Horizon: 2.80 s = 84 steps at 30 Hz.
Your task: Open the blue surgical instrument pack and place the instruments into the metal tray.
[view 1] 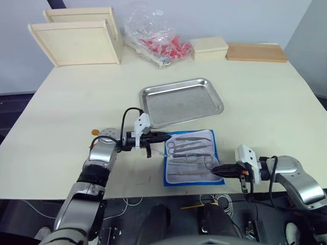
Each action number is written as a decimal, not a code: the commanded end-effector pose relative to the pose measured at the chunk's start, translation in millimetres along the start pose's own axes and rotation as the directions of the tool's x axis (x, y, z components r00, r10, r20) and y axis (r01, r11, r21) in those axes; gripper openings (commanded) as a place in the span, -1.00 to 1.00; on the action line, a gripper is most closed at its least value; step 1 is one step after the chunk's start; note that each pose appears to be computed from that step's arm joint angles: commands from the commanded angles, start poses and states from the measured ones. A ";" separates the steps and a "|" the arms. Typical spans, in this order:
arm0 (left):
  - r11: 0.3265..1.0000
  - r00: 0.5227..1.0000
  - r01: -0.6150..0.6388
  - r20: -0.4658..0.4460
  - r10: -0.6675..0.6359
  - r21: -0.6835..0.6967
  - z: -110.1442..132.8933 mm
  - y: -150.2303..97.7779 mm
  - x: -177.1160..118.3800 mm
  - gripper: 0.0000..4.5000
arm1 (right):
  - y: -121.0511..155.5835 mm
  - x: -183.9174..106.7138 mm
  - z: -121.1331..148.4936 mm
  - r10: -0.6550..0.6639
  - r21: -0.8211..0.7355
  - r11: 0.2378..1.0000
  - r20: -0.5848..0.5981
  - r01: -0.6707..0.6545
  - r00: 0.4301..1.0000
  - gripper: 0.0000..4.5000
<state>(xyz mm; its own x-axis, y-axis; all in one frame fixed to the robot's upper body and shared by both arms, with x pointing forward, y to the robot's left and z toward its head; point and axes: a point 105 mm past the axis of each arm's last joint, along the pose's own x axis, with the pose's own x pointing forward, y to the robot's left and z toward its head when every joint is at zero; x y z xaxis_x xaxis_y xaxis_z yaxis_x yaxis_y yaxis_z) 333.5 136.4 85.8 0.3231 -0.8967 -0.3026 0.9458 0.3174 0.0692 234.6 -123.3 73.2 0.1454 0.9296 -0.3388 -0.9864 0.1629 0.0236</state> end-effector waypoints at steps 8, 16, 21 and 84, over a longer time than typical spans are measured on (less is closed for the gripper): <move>0.997 1.000 -0.020 -0.014 0.019 -0.071 -12.8 -6.6 -5.7 -1.00 | 5.1 -8.0 -6.4 0.017 -0.059 0.998 -0.047 -0.020 0.999 -0.98; 0.997 1.000 -0.023 0.008 0.024 -0.069 -8.6 -6.0 -7.1 -1.00 | 1.7 -5.5 5.2 0.003 -0.071 0.997 0.015 -0.002 1.000 -0.98; 0.993 0.998 -0.051 0.035 0.055 -0.103 -4.9 -3.4 -8.4 -0.39 | 4.3 -5.7 2.5 0.014 -0.063 0.998 0.003 -0.014 1.000 -1.00; 0.930 0.942 0.328 0.013 -0.335 0.168 62.2 -53.5 -77.2 0.96 | -26.0 30.6 29.2 -0.058 -0.165 0.983 0.151 0.083 0.987 1.00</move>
<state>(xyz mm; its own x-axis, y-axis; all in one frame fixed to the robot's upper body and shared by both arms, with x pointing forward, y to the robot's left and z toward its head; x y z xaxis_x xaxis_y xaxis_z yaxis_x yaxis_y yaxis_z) 267.1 169.1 154.7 0.0351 -0.9569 -0.2881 0.9964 0.0112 0.0844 265.2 -90.8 86.9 0.2104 0.9584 -0.1930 -0.9736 0.1876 -0.1299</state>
